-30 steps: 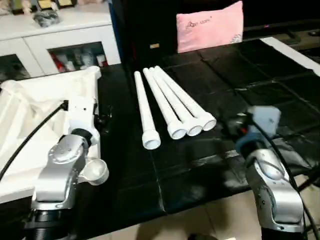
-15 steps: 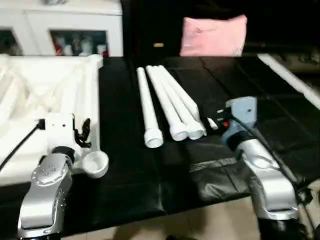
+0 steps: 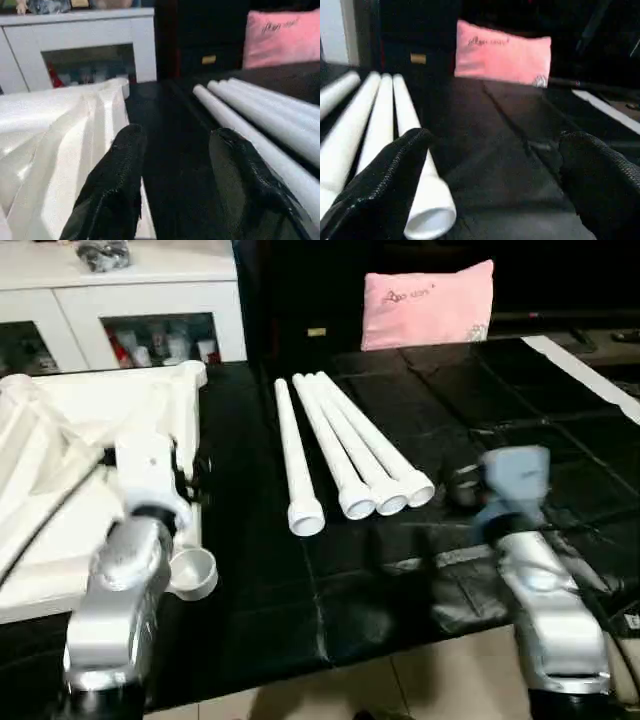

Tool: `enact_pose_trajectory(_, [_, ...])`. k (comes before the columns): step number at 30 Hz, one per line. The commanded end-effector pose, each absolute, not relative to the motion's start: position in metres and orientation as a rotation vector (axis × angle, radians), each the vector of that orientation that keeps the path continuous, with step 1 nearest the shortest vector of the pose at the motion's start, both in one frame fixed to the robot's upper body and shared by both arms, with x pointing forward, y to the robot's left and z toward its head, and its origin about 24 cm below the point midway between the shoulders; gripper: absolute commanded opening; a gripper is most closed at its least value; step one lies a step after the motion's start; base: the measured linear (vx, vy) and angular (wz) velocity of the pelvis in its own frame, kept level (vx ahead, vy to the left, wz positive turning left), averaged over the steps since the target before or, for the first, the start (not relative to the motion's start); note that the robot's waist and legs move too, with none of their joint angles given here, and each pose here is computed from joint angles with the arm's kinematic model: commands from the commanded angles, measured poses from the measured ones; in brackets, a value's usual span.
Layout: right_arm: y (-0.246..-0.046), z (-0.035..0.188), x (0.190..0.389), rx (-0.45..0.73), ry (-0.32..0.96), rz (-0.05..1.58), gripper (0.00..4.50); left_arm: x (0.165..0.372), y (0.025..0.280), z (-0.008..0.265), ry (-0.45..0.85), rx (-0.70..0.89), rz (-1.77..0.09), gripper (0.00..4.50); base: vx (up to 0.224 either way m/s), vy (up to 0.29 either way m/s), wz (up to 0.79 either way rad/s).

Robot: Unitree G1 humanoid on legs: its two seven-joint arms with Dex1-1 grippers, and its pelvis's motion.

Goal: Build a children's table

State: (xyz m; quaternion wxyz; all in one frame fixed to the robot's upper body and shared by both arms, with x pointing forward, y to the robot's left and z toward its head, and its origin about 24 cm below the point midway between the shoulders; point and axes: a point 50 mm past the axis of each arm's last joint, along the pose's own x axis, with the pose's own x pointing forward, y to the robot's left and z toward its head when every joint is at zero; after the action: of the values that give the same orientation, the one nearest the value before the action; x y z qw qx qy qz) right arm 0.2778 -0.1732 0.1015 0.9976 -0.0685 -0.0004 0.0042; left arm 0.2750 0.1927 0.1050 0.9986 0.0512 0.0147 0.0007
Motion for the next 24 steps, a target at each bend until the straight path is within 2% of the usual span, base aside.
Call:
enact_pose_trajectory(1, [-0.167,0.103,0.28,-0.159,-0.022,0.047,4.5,0.274,0.193,0.108,0.034,0.143,-0.009,2.31,0.0,0.0,0.0])
enact_pose_trajectory(5, [-0.165,0.104,0.28,-0.155,-0.022,0.037,4.5,0.274,0.196,0.11,0.02,0.132,-0.006,2.31,-0.008,-0.013,0.27])
enact_pose_trajectory(10, [-0.165,0.103,0.277,-0.181,-0.019,0.036,4.5,0.282,0.195,0.12,-0.037,0.218,0.012,2.31,-0.01,0.0,0.45])
enact_pose_trajectory(16, [-0.17,0.1,0.273,-0.137,0.011,-0.021,4.5,0.285,0.186,0.119,-0.029,0.167,-0.037,2.31,-0.011,-0.013,0.43])
enact_pose_trajectory(21, [-0.166,0.104,0.269,-0.123,-0.019,0.007,4.5,0.288,0.185,0.114,-0.005,0.12,-0.042,2.31,0.002,-0.003,0.04])
enact_pose_trajectory(24, [-0.168,0.105,0.266,-0.067,-0.021,0.017,4.5,0.289,0.183,0.113,0.004,0.105,-0.045,2.31,0.003,0.021,-0.15])
